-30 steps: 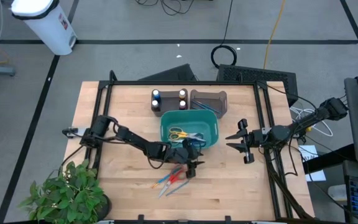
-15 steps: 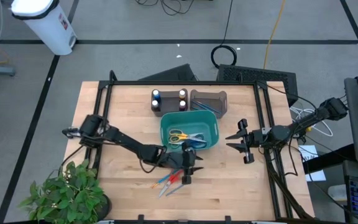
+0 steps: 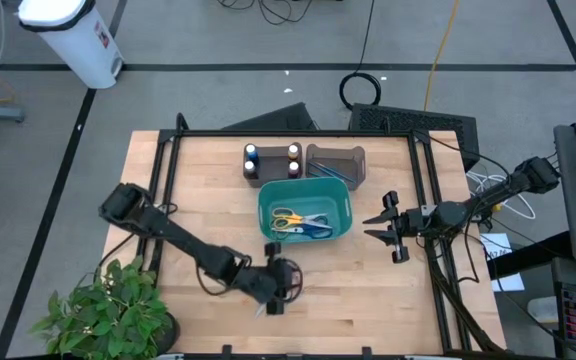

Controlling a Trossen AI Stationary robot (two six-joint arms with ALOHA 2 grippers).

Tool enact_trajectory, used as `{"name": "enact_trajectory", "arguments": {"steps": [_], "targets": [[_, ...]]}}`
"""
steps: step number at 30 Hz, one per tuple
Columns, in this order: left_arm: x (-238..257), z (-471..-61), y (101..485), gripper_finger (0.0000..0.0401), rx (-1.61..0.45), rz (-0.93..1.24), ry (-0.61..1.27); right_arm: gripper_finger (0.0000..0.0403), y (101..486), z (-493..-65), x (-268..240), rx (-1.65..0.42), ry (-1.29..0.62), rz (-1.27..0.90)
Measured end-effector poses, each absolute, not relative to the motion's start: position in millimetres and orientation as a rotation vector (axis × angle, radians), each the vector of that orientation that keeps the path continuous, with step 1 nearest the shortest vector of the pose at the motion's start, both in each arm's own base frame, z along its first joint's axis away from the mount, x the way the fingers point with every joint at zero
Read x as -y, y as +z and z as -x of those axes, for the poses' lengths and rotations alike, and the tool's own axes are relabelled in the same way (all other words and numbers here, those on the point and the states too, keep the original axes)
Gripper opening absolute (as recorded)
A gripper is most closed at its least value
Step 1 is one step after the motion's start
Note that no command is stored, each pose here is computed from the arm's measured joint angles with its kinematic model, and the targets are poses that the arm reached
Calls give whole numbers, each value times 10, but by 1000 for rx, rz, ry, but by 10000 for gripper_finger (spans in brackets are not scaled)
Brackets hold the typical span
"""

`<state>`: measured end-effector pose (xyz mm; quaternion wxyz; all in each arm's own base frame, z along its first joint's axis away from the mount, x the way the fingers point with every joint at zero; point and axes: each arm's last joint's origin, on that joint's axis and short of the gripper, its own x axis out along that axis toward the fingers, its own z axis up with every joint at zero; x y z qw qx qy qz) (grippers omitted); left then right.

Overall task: Pick & Place Paint Supplies
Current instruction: Put the orange scissors into the green bin

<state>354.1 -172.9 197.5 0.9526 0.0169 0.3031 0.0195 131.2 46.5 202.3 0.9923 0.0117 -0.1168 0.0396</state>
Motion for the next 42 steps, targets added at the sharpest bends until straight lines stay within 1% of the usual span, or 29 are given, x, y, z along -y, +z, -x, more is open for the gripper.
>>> {"name": "enact_trajectory", "arguments": {"steps": [6,10,17,20,28,37,42], "targets": [[1829,-3429,1823,177,-710,73,122,93,2022,-1312,-465,234,80,-23],[1862,-3405,1681,177,-746,97,187,93,2019,-1313,-465,231,80,-22],[1867,-3450,1358,177,-802,85,240,93,2016,-1315,-463,227,67,-23],[1850,-3465,1276,177,-809,68,268,93,2014,-1316,-458,224,54,-24],[1803,-3487,1254,177,-804,66,300,93,2009,-1317,-459,219,54,-22],[1793,-3494,1249,177,-821,131,293,93,2008,-1317,-459,219,54,-22],[1799,-3516,1161,177,-829,129,295,93,2009,-1317,-459,219,55,-22]]}}
